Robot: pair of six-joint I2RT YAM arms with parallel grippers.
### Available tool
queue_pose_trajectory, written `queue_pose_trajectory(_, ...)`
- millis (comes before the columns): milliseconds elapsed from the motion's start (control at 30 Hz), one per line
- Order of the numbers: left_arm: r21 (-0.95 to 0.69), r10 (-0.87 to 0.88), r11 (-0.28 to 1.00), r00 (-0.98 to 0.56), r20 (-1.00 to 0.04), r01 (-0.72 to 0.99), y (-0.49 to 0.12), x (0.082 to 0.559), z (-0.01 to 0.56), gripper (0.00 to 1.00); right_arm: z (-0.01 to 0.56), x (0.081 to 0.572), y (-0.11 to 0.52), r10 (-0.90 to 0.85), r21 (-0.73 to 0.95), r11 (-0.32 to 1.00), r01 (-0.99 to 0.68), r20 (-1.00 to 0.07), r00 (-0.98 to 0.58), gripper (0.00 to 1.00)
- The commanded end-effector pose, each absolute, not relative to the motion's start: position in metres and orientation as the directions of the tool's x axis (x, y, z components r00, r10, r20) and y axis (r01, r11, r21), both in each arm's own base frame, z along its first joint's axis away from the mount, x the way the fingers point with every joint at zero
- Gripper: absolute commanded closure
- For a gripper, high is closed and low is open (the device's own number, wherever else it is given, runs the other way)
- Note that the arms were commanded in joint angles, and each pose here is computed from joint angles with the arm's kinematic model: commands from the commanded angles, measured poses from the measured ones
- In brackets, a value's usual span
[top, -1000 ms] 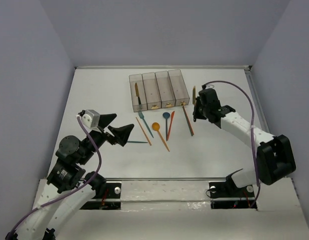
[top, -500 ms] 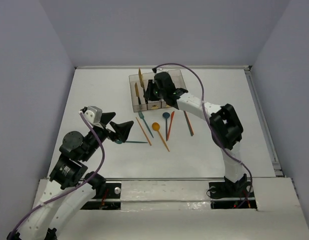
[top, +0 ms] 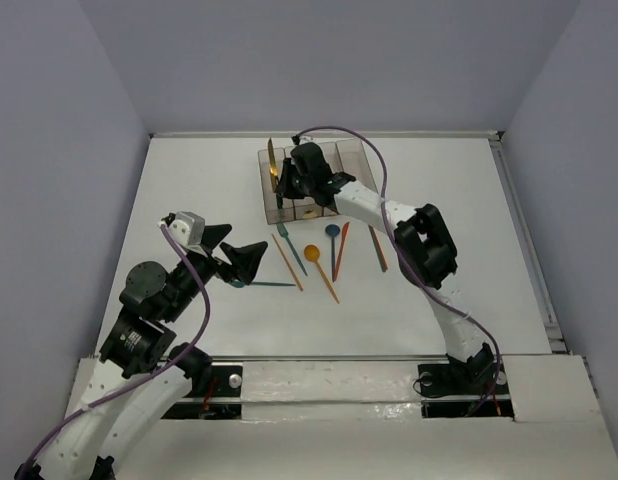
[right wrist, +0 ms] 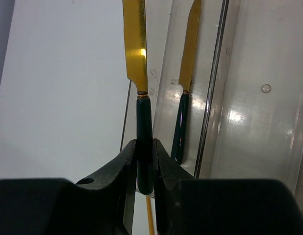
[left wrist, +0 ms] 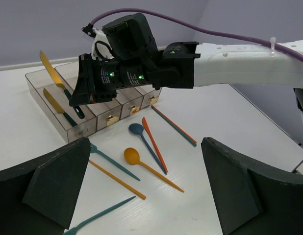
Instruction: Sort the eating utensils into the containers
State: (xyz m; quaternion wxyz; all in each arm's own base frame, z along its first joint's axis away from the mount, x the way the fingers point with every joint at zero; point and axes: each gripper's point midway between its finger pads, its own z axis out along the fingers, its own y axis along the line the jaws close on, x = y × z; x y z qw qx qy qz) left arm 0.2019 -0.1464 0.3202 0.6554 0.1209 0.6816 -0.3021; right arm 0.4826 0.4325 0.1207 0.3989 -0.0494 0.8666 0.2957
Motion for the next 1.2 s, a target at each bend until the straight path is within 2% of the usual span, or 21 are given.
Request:
queue_pose_trajectory(0,-0.24,-0.243,0.779,-0.074,-0.967,0.579,-0.149,0.203,0.331,0.01,0.142,0.491,0.444,0.179,0.482,0.811,-0.331,-0.744,-0.644,0.71)
queue_pose_trajectory(33,-0.24,-0.242,0.779,-0.075,-0.967,0.579,-0.149,0.203,0.331,0.01,0.143,0.491,0.445,0.174,0.479,0.81,-0.338,-0.746,-0.642,0.64)
queue_pose_trajectory(67,-0.24,-0.243,0.785,-0.072,-0.967,0.572,-0.147,0.205,0.331,0.01,0.147,0.491,0.444,0.173,0.476,0.81,-0.343,-0.753,-0.635,0.52)
queue_pose_trajectory(167,-0.24,-0.242,0.782,-0.074,-0.967,0.575,-0.148,0.204,0.331,0.01,0.161,0.491,0.446,0.163,0.47,0.8,-0.372,-0.768,-0.619,0.48)
queue_pose_trajectory(367,-0.241,-0.242,0.779,-0.077,-0.967,0.578,-0.149,0.205,0.33,0.01,0.214,0.482,0.434,0.188,0.462,0.787,-0.408,-0.81,-0.555,0.48)
queue_pose_trajectory(467,-0.241,-0.242,0.779,-0.077,-0.967,0.578,-0.148,0.204,0.33,0.01,0.231,0.462,0.409,0.21,0.453,0.795,-0.402,-0.829,-0.518,0.54)
queue_pose_trajectory(500,-0.241,-0.242,0.779,-0.076,-0.967,0.579,-0.148,0.204,0.331,0.01,0.233,0.46,0.397,0.226,0.443,0.814,-0.377,-0.838,-0.497,0.59)
queue_pose_trajectory(533,-0.24,-0.244,0.777,-0.072,-0.967,0.582,-0.148,0.203,0.331,0.01,0.199,0.446,0.38,0.19,0.414,0.846,-0.337,-0.823,-0.536,0.63)
queue_pose_trajectory(567,-0.241,-0.246,0.776,-0.072,-0.967,0.583,-0.149,0.203,0.332,0.01,0.216,0.435,0.366,0.207,0.404,0.856,-0.323,-0.839,-0.503,0.65)
queue_pose_trajectory(600,-0.241,-0.246,0.774,-0.073,-0.967,0.586,-0.149,0.202,0.332,0.01,0.205,0.427,0.352,0.197,0.385,0.877,-0.287,-0.834,-0.515,0.67)
queue_pose_trajectory(633,-0.24,-0.246,0.771,-0.071,-0.967,0.59,-0.149,0.202,0.332,0.01,0.171,0.412,0.332,0.166,0.347,0.907,-0.237,-0.813,-0.558,0.71)
queue_pose_trajectory(700,-0.239,-0.245,0.767,-0.073,-0.967,0.595,-0.15,0.201,0.332,0.01,0.164,0.393,0.304,0.161,0.315,0.931,-0.186,-0.809,-0.565,0.73)
queue_pose_trajectory(833,-0.24,-0.248,0.758,-0.073,-0.966,0.606,-0.152,0.2,0.334,0.01,0.11,0.353,0.266,0.123,0.24,0.967,-0.088,-0.739,-0.662,0.7)
queue_pose_trajectory(867,-0.24,-0.248,0.758,-0.073,-0.966,0.606,-0.153,0.2,0.334,0.01,0.097,0.341,0.261,0.103,0.216,0.973,-0.08,-0.722,-0.684,0.66)
queue_pose_trajectory(967,-0.241,-0.245,0.756,-0.078,-0.966,0.609,-0.154,0.201,0.333,0.01,0.082,0.331,0.261,0.085,0.19,0.979,-0.07,-0.699,-0.71,0.62)
queue_pose_trajectory(1167,-0.241,-0.244,0.757,-0.08,-0.967,0.607,-0.154,0.201,0.331,0.01,0.067,0.332,0.266,0.068,0.152,0.987,-0.052,-0.689,-0.722,0.62)
